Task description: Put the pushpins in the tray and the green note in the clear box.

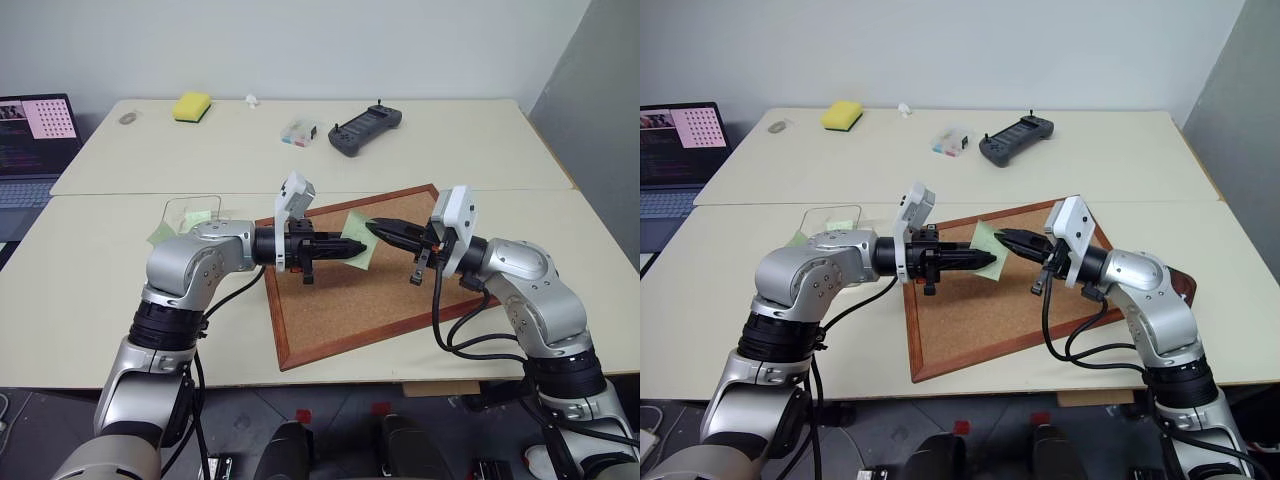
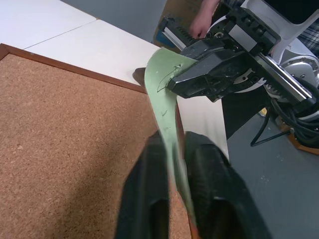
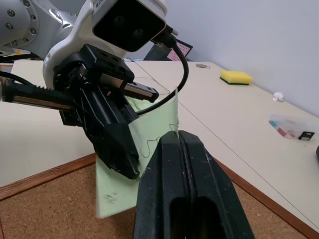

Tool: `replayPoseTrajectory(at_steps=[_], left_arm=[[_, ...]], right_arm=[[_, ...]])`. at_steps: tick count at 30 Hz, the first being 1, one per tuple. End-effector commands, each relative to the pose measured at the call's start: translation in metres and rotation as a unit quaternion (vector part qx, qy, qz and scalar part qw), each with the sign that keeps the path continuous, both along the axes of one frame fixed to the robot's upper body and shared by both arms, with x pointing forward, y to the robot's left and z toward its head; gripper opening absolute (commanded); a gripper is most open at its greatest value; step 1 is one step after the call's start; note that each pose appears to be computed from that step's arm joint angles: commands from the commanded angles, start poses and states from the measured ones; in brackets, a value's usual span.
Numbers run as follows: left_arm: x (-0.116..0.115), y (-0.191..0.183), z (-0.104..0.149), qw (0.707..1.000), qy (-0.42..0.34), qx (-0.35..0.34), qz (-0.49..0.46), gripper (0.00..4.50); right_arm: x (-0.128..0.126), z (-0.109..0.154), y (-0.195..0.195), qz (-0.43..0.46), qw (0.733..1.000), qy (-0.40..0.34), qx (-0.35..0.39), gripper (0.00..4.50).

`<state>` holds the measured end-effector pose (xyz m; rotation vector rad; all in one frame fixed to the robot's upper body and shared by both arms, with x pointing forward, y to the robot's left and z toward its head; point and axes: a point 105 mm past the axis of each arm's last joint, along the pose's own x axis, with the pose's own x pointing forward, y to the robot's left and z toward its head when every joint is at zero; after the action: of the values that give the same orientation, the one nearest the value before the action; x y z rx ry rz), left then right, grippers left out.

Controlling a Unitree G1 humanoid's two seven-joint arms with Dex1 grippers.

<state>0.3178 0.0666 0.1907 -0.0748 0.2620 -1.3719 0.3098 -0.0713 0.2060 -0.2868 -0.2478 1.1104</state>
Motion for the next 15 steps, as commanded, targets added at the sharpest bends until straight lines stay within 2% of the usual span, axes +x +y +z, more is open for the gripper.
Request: replayPoseTrajectory(at_steps=[1,10,11,14,15], left_arm=[[-0.004,-0.003,0.013,1.000,-0.024,-0.010,-0.014,0.01],[-0.001,0.000,0.008,1.000,-0.024,-0.002,0.005,0.00],[-0.001,0.001,0.008,1.000,-0.024,-0.002,0.007,0.00],[0.001,0.005,0.011,0.999,-0.028,-0.006,0.022,0.00],[0.002,0.007,0.012,0.999,-0.031,-0.009,0.028,0.00]], right_arm=[[-0.010,0.018,0.003,0.019,0.999,-0.022,0.016,0.00],[-0.016,0.022,-0.004,0.025,0.998,0.026,0.042,1.85],[-0.016,0.023,-0.006,0.022,0.998,0.031,0.045,2.16],[-0.020,0.024,-0.011,0.023,0.997,0.050,0.049,2.59],[-0.023,0.024,-0.012,0.025,0.997,0.057,0.051,2.92]])
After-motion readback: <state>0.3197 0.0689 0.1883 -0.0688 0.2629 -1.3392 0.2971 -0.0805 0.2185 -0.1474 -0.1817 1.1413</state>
